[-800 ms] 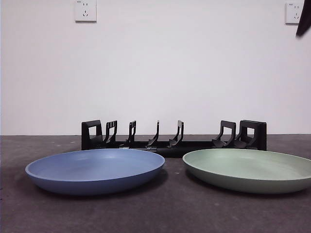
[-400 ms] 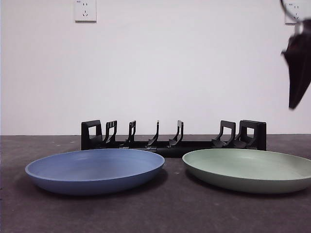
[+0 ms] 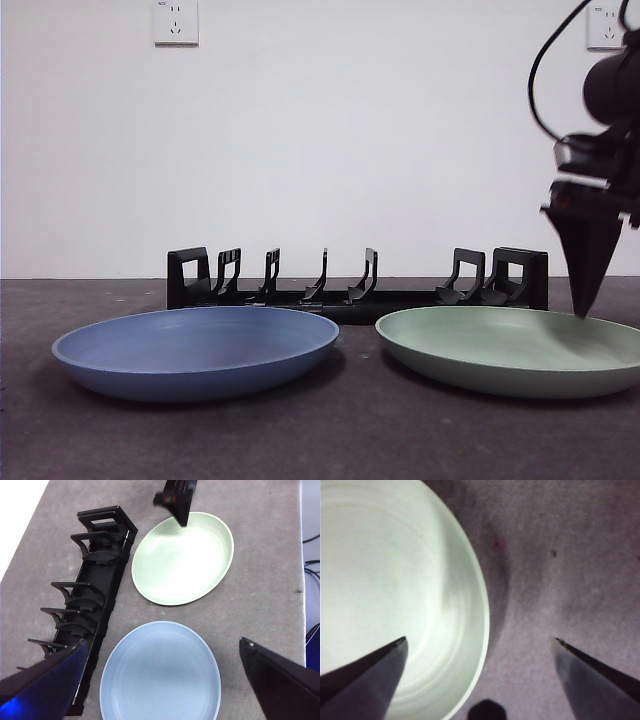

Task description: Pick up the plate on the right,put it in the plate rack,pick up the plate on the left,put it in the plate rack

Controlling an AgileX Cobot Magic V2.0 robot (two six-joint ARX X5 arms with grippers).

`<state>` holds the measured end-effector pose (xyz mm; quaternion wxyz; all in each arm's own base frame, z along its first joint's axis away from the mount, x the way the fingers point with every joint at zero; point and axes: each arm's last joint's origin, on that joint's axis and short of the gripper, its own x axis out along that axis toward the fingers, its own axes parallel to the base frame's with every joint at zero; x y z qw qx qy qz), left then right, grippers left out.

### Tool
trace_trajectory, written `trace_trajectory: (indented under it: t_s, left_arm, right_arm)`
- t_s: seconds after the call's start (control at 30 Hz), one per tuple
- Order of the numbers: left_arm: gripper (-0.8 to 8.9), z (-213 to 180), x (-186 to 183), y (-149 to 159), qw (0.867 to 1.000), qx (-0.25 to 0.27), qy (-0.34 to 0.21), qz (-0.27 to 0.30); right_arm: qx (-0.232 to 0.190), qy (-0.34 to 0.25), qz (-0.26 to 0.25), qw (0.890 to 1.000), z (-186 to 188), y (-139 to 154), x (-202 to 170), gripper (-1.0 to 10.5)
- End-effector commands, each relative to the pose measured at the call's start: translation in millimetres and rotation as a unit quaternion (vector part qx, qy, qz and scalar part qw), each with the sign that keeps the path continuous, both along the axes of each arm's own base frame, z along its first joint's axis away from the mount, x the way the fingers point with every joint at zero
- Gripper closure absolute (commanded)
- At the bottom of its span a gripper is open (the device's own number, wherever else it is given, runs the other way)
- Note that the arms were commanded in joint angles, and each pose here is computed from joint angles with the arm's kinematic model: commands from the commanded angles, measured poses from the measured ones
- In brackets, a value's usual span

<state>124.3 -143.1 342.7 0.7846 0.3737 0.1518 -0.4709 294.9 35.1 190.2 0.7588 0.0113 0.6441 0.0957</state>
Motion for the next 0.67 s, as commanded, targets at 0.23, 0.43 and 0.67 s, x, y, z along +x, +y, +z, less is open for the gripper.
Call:
trace_trajectory:
  t_s: [0.23,0.43,0.67]
  left_arm:
    - [1.4,1,0,-1,1.0,-0.001,-0.007,-0.003]
    - [1.4,1,0,-1,1.0,-0.001,-0.007,-0.003]
    - [1.4,-1,1,-5,1.0,0.009,-0.01,-0.016]
  right_arm:
    - [-0.005,0.025,-0.005,1.0,-21,1,8,6.8]
    - [-0.002,0.018,-0.005,1.0,-24,1,11,8.3]
    - [-0.001,0.007,-0.004,1.0,-23,2,13,9.6]
